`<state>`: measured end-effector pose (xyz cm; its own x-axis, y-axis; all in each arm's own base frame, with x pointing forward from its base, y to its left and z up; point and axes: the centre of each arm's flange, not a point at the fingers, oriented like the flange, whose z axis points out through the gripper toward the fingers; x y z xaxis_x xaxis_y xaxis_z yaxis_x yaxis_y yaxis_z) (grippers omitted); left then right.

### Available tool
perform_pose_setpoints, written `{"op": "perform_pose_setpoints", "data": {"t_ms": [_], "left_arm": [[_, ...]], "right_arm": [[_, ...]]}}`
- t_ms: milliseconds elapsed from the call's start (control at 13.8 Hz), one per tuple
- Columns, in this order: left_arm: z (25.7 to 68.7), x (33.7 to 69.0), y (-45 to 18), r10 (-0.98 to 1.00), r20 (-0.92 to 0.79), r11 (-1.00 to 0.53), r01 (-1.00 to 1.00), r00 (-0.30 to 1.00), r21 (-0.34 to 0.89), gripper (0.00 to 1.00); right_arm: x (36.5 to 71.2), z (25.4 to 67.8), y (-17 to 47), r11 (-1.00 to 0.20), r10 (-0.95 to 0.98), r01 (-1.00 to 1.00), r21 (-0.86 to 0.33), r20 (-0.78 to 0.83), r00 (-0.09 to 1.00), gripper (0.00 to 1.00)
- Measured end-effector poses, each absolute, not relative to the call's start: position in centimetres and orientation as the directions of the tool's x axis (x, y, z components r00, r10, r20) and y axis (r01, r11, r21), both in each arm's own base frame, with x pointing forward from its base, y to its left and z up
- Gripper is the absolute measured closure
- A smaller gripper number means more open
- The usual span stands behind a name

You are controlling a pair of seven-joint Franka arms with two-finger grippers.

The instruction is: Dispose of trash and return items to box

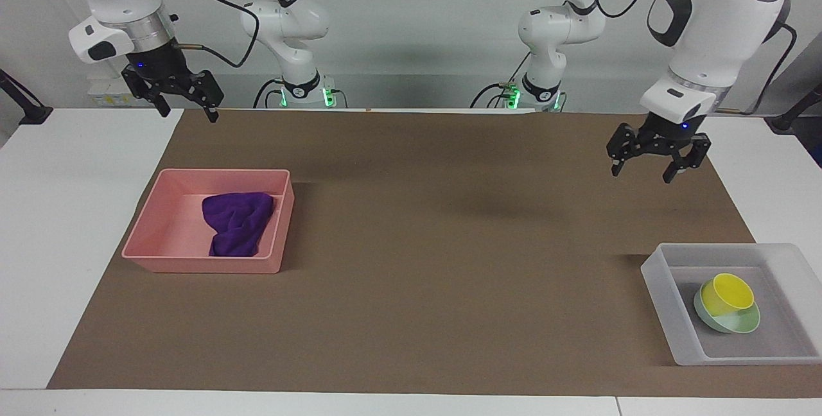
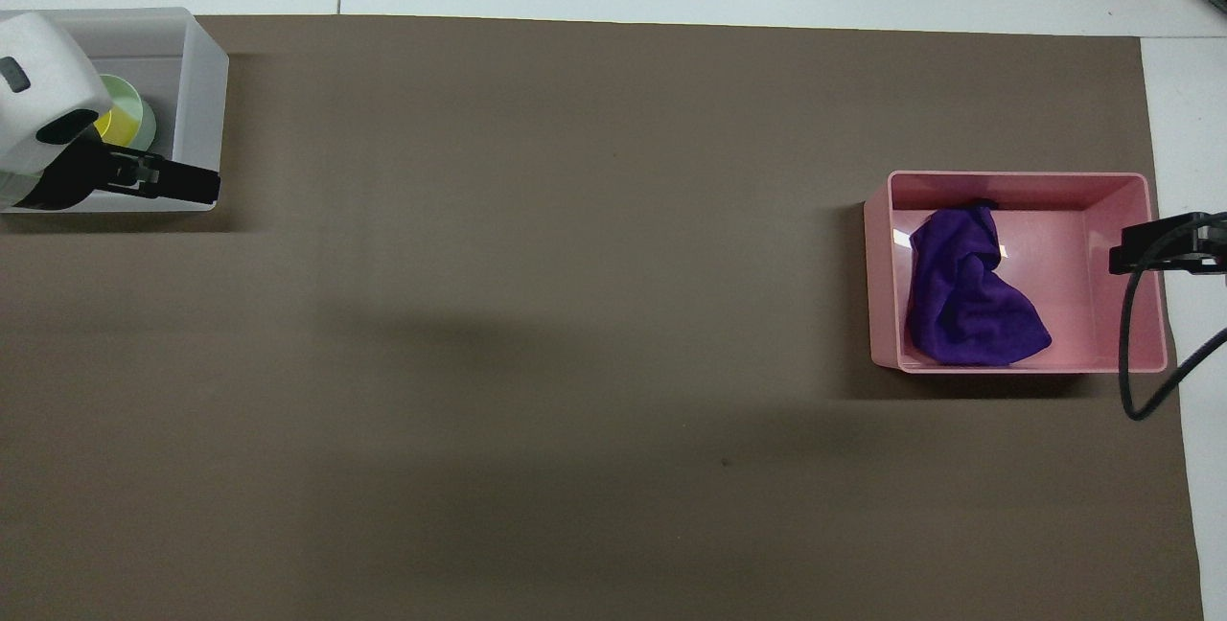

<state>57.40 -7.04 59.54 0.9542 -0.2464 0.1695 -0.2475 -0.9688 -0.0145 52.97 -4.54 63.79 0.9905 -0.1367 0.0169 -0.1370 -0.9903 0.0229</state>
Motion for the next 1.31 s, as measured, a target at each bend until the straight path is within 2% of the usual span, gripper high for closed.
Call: {"op": "perform_pose_setpoints", "data": {"t_ms": [436, 872, 1307], "left_arm": [[63.7, 56.2, -6.6, -0.240, 0.123, -0.971, -0.241, 0.963, -0.008, 0.00], [63.3, 55.6, -7.9, -0.264, 0.085, -0.964, -0.265, 0.961, -0.003, 0.00], [63.0, 55.2, -6.0, -0.230, 0.037, -0.973, -0.231, 0.973, 0.016, 0.00]], "right_arm": [[53.0, 63.8, -4.5, -0.990, -0.137, -0.137, 0.023, 0.017, 0.990, 0.00], [53.0, 63.8, -4.5, -0.990, -0.136, -0.137, 0.023, 0.017, 0.990, 0.00], [53.0, 63.8, -4.5, -0.990, -0.136, -0.137, 0.023, 0.017, 0.990, 0.00]]}}
